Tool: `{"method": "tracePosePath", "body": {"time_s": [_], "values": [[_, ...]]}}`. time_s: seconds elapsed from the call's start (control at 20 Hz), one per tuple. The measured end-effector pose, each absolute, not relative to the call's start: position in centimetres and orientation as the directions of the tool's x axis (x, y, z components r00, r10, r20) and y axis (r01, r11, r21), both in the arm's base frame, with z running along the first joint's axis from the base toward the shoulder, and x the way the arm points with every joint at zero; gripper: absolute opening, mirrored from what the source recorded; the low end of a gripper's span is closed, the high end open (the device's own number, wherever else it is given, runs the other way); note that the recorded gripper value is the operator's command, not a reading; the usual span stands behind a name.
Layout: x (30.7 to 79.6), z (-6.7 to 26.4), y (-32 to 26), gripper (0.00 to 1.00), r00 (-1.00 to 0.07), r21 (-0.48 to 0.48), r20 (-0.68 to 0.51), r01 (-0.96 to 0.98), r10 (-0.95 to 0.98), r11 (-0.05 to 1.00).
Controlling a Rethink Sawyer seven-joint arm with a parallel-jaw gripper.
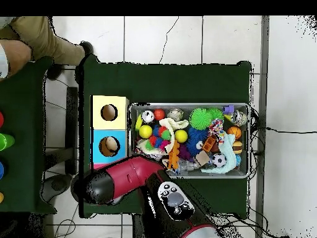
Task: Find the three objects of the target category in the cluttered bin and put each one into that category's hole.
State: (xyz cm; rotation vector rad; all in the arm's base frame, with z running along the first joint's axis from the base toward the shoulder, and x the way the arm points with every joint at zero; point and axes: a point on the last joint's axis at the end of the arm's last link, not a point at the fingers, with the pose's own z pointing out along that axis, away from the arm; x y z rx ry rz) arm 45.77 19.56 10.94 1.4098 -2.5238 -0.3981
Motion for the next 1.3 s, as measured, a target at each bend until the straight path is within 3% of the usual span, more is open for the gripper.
{"method": "tracePosePath", "body": {"time_s": [1.3], "values": [[45.3, 9.9, 20.0, 0.00, -0.484, 0.338, 0.057, -0.814, -0.873, 0.473]]}}
